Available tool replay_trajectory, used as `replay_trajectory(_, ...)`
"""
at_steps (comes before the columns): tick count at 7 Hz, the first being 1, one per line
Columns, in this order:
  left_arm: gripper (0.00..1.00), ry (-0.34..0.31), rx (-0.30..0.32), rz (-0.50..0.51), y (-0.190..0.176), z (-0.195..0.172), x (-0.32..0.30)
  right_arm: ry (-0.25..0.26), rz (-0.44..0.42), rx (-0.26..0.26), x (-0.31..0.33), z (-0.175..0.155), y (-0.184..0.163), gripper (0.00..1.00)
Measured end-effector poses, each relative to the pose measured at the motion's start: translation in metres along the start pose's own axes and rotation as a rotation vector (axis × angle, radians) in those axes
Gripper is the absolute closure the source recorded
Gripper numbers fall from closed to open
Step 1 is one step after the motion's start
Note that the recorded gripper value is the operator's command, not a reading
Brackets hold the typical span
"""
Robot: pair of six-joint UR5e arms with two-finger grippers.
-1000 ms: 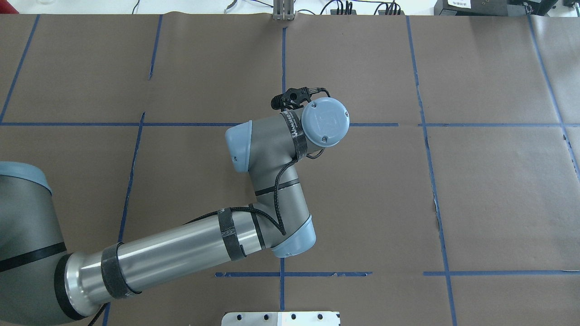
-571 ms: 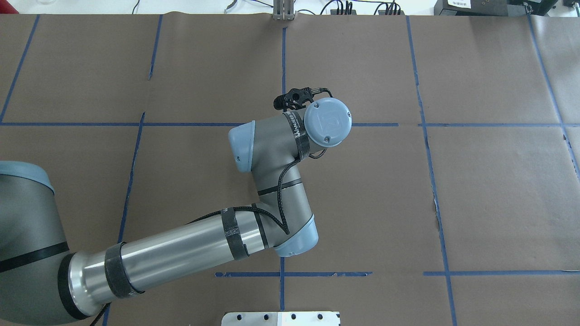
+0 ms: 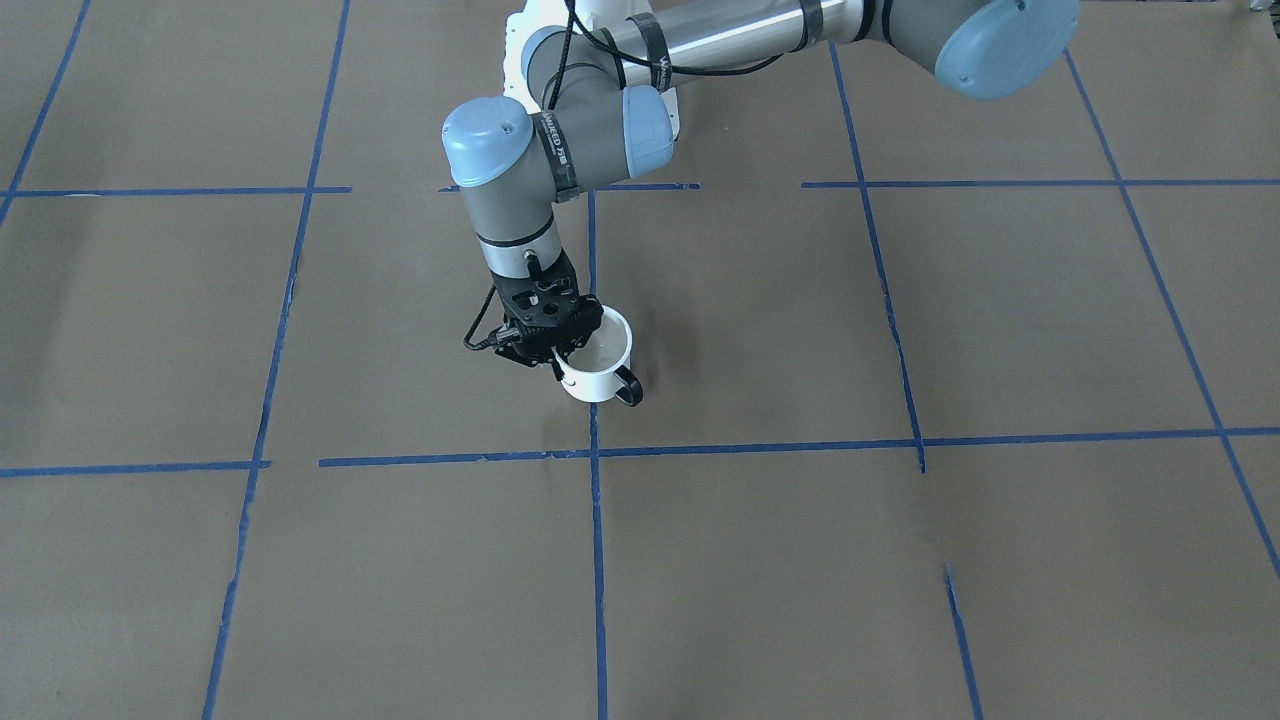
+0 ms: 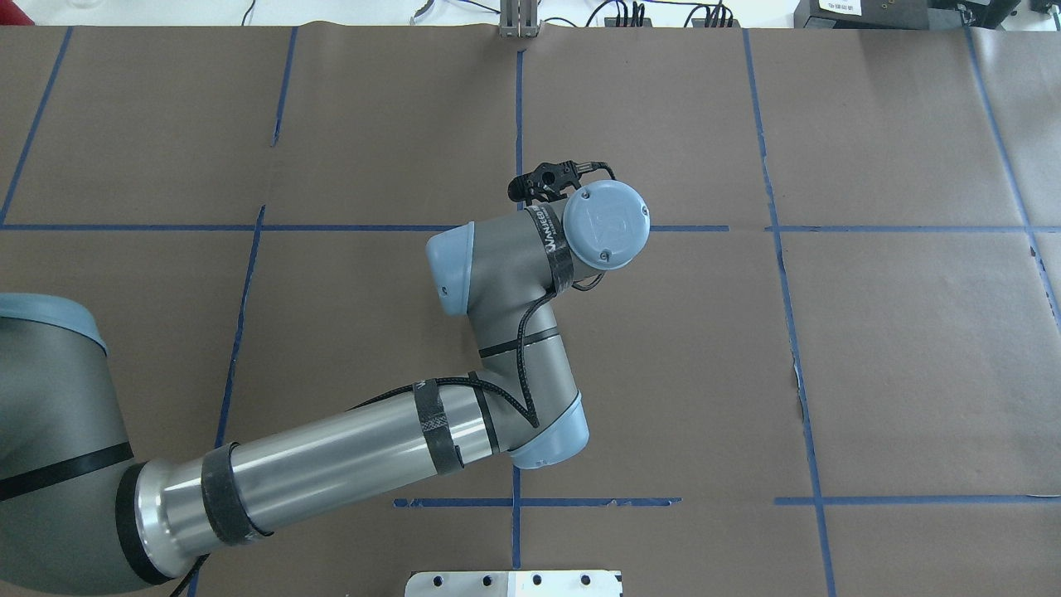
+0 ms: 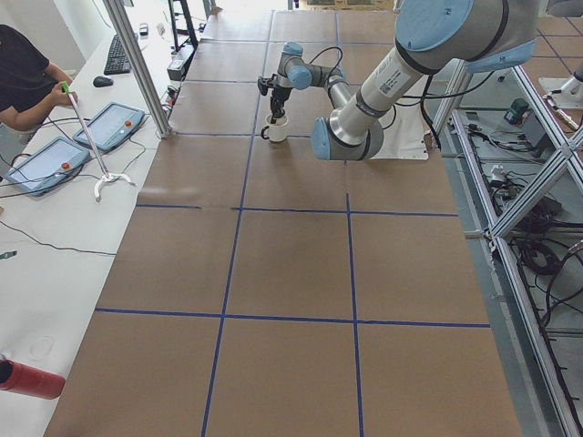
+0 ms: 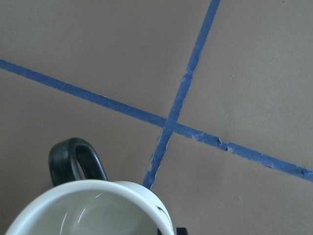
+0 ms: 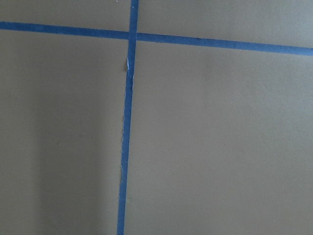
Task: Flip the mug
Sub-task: 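Rotate the left wrist to turn the mug upright and lower it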
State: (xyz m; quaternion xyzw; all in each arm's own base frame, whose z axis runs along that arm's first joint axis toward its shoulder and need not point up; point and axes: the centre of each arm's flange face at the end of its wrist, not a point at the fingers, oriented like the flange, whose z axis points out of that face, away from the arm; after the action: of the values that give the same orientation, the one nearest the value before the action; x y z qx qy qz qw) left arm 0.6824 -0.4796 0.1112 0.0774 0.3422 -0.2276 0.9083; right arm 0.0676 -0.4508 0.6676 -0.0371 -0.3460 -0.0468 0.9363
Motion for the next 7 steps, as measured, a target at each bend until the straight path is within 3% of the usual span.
replay_trajectory(1,0.05,-0.002,0.001,0.0,0.0,0.001,0.0,0.0,0.0,0.0,0.0,0.0,0.0,0.0)
replay_trajectory(2,0.0,-0.005,0.0,0.001,0.001,0.004,0.0,0.0,0.0,0.0,0.0,0.0,0.0,0.0)
replay_trajectory(7,0.0,0.007,-0.002,0.041,-0.002,-0.01,0.001,0.0,0.0,0.0,0.0,0.0,0.0,0.0)
